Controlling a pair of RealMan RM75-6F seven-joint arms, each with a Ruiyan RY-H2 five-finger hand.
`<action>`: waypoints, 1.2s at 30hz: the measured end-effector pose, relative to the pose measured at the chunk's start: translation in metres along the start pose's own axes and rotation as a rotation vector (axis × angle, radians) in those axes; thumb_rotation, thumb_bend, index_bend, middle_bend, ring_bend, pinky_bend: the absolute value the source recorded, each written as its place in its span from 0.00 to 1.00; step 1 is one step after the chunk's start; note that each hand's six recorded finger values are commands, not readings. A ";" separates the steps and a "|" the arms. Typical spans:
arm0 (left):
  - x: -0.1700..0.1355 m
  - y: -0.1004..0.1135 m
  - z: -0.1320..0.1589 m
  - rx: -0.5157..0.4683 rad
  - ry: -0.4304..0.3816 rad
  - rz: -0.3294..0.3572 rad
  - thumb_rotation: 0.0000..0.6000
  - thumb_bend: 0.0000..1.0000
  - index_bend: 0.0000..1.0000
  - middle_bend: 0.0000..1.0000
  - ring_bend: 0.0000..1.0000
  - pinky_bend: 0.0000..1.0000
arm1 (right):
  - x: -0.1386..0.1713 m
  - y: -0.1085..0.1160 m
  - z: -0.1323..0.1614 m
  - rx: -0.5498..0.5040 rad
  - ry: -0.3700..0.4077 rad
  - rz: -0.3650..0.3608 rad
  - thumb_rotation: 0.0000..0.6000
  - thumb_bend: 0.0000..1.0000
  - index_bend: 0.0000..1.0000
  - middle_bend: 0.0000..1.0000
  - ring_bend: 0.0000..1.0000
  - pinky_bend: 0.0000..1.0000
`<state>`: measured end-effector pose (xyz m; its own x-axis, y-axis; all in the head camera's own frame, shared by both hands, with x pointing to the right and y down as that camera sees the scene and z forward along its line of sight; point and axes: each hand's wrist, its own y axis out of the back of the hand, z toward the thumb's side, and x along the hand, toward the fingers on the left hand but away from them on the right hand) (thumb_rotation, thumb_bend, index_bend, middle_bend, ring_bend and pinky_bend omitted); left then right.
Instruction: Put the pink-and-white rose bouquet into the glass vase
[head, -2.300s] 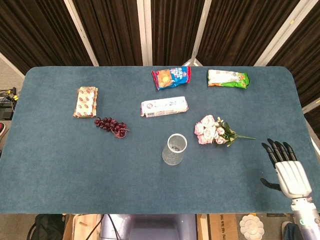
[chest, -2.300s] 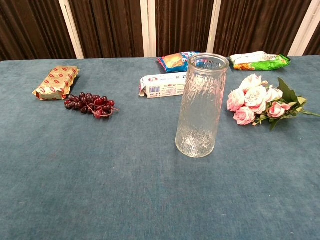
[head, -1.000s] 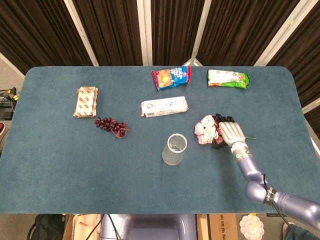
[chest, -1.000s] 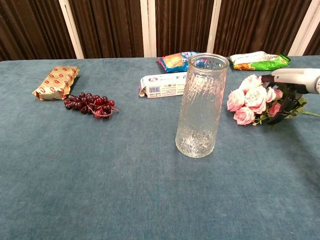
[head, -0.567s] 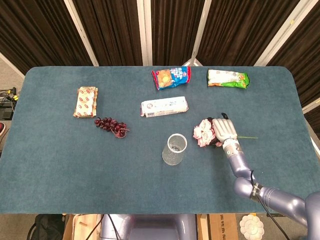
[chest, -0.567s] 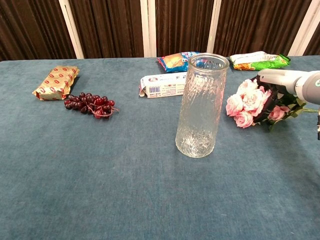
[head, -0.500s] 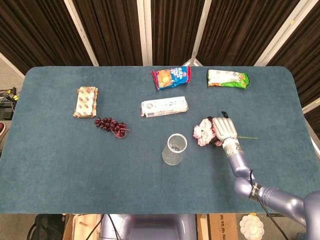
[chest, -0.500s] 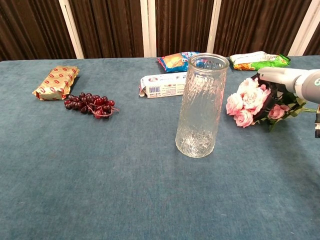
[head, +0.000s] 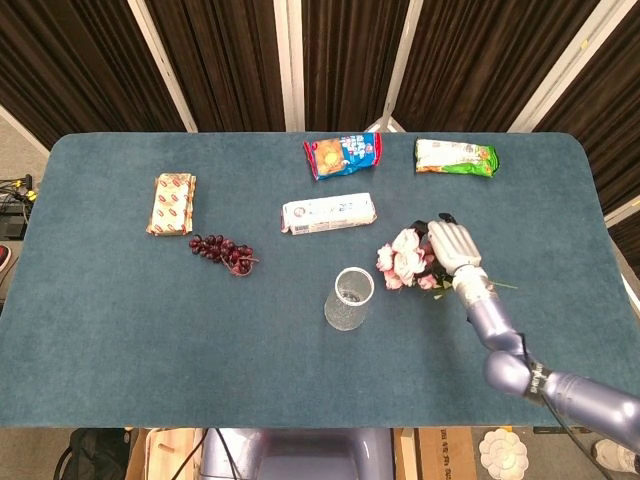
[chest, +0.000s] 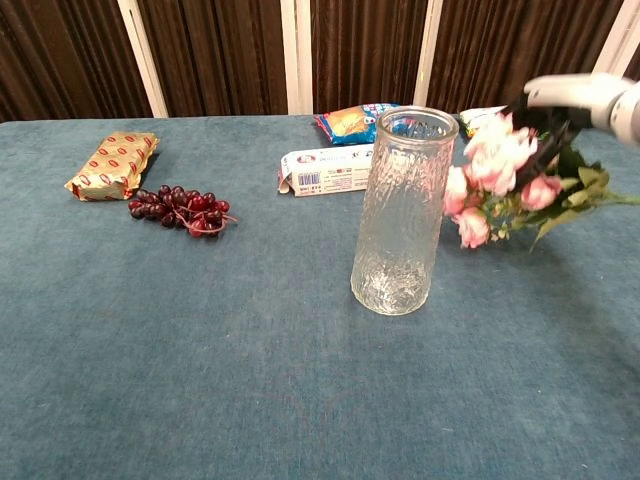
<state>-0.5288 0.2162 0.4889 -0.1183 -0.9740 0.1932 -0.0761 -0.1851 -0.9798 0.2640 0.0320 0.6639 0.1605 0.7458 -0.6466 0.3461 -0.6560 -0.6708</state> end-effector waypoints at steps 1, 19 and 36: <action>0.000 0.000 0.000 -0.002 0.000 0.001 1.00 0.19 0.08 0.00 0.00 0.00 | 0.001 0.008 0.002 -0.024 0.004 -0.006 1.00 0.23 0.50 0.53 0.63 0.15; -0.001 -0.001 -0.001 -0.014 0.011 0.000 1.00 0.19 0.08 0.00 0.00 0.00 | 0.015 0.134 0.067 -0.655 0.162 -0.193 1.00 0.28 0.57 0.55 0.67 0.19; -0.003 -0.001 0.000 -0.021 0.001 -0.005 1.00 0.19 0.08 0.00 0.00 0.00 | 0.062 0.161 0.158 -0.994 0.252 -0.342 1.00 0.29 0.58 0.55 0.67 0.19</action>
<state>-0.5280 0.2196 0.4897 -0.1190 -0.9730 0.1977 -0.0973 -0.1867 -0.9776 0.1834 -0.0456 0.4587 0.0593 0.9485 -0.3112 0.9855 -0.1052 -0.1330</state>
